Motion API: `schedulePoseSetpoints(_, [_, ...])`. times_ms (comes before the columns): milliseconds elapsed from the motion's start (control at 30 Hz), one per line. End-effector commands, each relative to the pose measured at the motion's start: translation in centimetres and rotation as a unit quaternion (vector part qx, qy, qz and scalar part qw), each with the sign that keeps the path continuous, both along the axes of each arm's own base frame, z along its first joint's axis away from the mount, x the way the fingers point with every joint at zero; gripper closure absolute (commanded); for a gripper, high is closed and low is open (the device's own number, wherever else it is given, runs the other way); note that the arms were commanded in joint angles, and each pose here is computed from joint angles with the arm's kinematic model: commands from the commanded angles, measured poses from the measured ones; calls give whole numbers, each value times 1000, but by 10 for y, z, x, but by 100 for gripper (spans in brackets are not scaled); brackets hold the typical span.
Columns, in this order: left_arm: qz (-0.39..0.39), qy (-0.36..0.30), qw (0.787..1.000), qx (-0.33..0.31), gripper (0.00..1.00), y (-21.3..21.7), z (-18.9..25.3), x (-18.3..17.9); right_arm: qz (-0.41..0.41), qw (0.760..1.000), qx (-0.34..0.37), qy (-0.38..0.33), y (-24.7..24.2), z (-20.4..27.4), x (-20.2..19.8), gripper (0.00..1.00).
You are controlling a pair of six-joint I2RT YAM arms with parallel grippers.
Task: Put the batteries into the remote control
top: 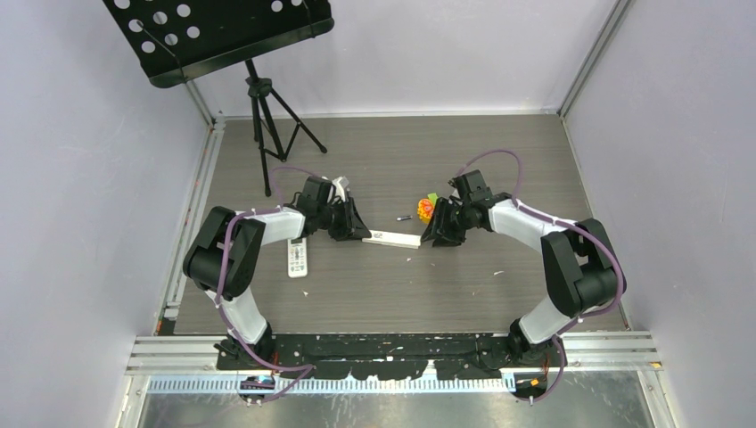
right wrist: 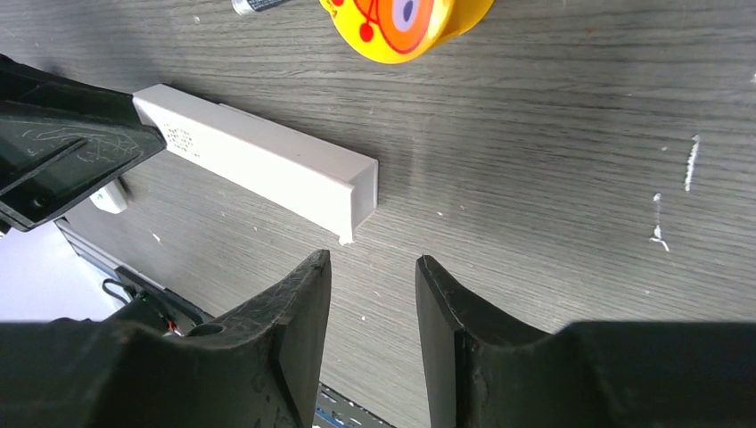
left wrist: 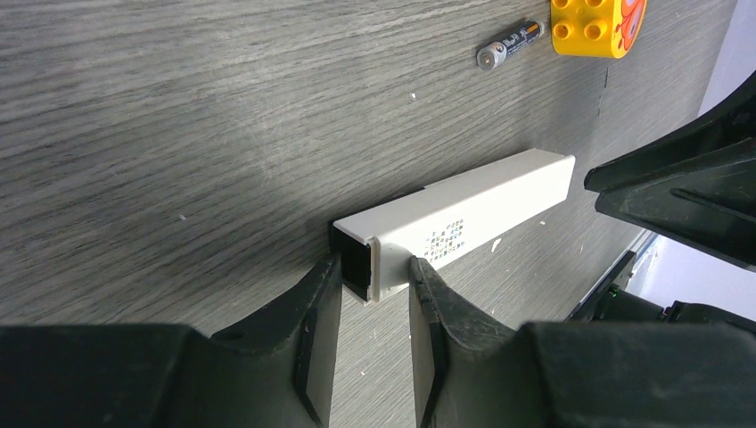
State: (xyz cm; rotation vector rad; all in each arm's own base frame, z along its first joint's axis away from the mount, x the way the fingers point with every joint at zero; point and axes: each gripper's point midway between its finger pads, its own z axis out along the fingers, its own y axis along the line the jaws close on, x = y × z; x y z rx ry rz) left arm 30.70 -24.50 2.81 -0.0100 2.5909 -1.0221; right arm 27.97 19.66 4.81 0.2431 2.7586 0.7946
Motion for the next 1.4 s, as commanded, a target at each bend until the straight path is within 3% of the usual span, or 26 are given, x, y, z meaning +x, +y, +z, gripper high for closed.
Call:
schedulePoseSetpoints(0, [9, 91, 984, 155, 78, 54, -76, -48, 7, 999, 28, -22, 11, 6, 9, 55])
schedulePoseSetpoints(133, [8, 91, 984, 152, 80, 53, -75, -48, 5, 999, 32, -18, 14, -1, 11, 58])
schedulePoseSetpoints(333, [6, 92, 984, 150, 82, 52, -76, -49, 6, 999, 31, -9, 21, -9, 12, 80])
schedulePoseSetpoints(533, [6, 91, 985, 146, 84, 51, -75, -48, 8, 1000, 24, 1, 23, -18, 8, 89])
schedulePoseSetpoints(800, [1, 96, 987, 126, 88, 44, -75, -50, 6, 1000, 15, 17, 24, -30, 2, 96])
schedulePoseSetpoints(1067, [-1, 110, 989, 102, 98, 36, -84, -60, -1, 999, 21, 30, 43, -41, -3, 97])
schedulePoseSetpoints(1367, [1, 122, 991, 61, 100, 24, -90, -65, -26, 998, -41, 44, 67, -63, -16, 100])
